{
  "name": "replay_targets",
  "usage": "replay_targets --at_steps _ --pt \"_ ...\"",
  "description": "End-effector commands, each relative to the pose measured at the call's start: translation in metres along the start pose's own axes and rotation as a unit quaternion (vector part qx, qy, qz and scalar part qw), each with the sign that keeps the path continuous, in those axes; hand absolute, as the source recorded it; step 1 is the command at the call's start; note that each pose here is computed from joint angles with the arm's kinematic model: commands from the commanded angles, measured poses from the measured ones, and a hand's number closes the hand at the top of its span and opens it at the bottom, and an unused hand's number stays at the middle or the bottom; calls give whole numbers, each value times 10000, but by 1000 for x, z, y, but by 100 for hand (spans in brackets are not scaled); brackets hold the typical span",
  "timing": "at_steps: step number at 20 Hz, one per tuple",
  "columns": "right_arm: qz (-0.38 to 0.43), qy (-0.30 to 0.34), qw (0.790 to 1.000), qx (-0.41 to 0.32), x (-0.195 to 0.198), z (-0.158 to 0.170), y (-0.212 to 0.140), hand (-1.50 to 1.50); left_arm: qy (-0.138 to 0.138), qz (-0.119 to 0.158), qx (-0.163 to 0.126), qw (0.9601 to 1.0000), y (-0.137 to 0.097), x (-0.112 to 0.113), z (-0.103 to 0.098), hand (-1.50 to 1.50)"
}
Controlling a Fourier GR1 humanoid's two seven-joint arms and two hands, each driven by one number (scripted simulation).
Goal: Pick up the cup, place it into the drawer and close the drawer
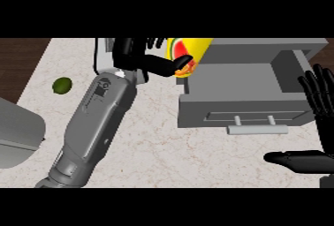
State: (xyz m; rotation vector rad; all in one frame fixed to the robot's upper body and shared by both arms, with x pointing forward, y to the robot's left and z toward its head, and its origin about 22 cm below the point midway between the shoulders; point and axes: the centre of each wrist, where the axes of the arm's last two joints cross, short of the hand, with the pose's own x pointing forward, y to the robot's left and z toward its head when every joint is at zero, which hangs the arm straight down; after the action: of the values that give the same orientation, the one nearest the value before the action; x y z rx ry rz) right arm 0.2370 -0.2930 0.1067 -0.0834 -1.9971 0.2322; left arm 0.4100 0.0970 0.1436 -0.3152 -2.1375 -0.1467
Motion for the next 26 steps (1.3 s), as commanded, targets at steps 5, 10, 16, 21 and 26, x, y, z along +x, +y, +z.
replay_targets --at_steps 5,10,16,21,26 --pt "26 -180 9998 52 -3 -8 -5 -150 588 -12 128 9982 -32 -13 -25 150" --pt "-44 6 9999 145 12 -5 10 -150 858 -154 94 9961 -50 -16 -31 150" --pt "-30 -19 10000 92 1 1 -2 -150 1068 -362 28 9936 -61 -17 -40 150" --pt "-111 -102 9996 243 8 -5 -4 -150 1342 -499 53 9897 -62 -30 -29 150" --pt "-30 -107 9998 189 1 -8 6 -150 1622 -1062 -270 9807 -67 -42 -16 150"
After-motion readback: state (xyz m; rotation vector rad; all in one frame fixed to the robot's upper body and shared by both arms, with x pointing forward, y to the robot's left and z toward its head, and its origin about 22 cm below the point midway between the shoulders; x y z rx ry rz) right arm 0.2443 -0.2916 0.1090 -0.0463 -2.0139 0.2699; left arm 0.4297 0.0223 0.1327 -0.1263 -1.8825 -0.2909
